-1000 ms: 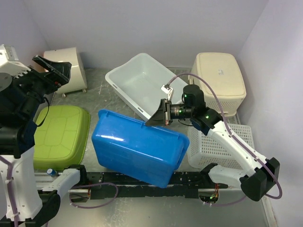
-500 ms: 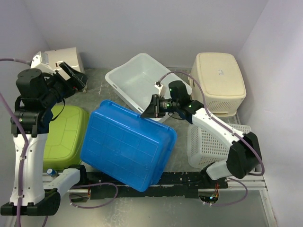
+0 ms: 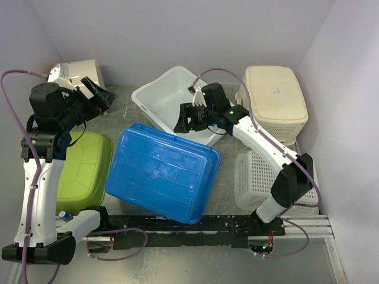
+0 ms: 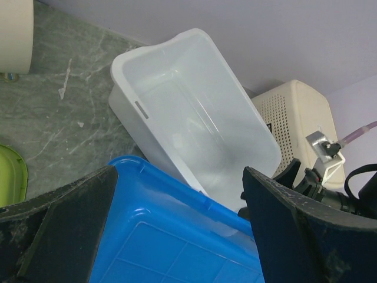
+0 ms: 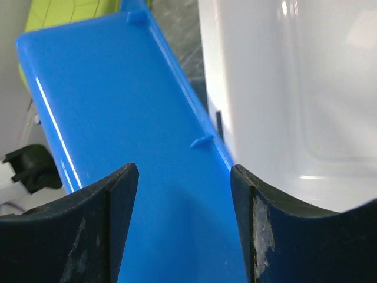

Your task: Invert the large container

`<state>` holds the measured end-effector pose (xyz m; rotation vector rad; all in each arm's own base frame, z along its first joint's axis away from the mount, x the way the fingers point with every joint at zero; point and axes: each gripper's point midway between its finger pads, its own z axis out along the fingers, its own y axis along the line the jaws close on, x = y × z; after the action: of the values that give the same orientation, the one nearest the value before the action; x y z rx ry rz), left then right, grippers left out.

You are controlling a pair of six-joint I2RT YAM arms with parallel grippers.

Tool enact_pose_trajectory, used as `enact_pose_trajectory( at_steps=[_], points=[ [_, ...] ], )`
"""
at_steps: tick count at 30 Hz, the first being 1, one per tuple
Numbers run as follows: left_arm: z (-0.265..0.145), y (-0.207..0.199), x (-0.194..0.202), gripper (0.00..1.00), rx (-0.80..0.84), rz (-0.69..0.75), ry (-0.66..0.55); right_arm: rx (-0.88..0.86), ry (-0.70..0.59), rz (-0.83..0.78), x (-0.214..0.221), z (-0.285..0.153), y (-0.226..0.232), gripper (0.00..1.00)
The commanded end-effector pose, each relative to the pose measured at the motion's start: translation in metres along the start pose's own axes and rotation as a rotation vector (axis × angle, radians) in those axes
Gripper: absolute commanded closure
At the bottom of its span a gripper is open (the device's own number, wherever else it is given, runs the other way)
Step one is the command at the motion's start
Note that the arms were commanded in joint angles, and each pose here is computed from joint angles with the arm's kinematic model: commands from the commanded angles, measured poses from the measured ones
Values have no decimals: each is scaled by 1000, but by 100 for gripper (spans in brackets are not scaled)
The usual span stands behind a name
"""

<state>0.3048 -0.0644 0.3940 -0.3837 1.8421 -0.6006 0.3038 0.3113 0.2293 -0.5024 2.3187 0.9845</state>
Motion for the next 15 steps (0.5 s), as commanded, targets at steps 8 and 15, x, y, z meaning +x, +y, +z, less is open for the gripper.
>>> enact_pose_trajectory(
  at_steps=[8,15],
  points=[
    [16,-8,-4,1,59,33,9,305,-16,-205,-58,29,-54,31],
    [32,-14,35,1,152,40,181,626,-128,-265,-122,5,-126,15]
  ],
)
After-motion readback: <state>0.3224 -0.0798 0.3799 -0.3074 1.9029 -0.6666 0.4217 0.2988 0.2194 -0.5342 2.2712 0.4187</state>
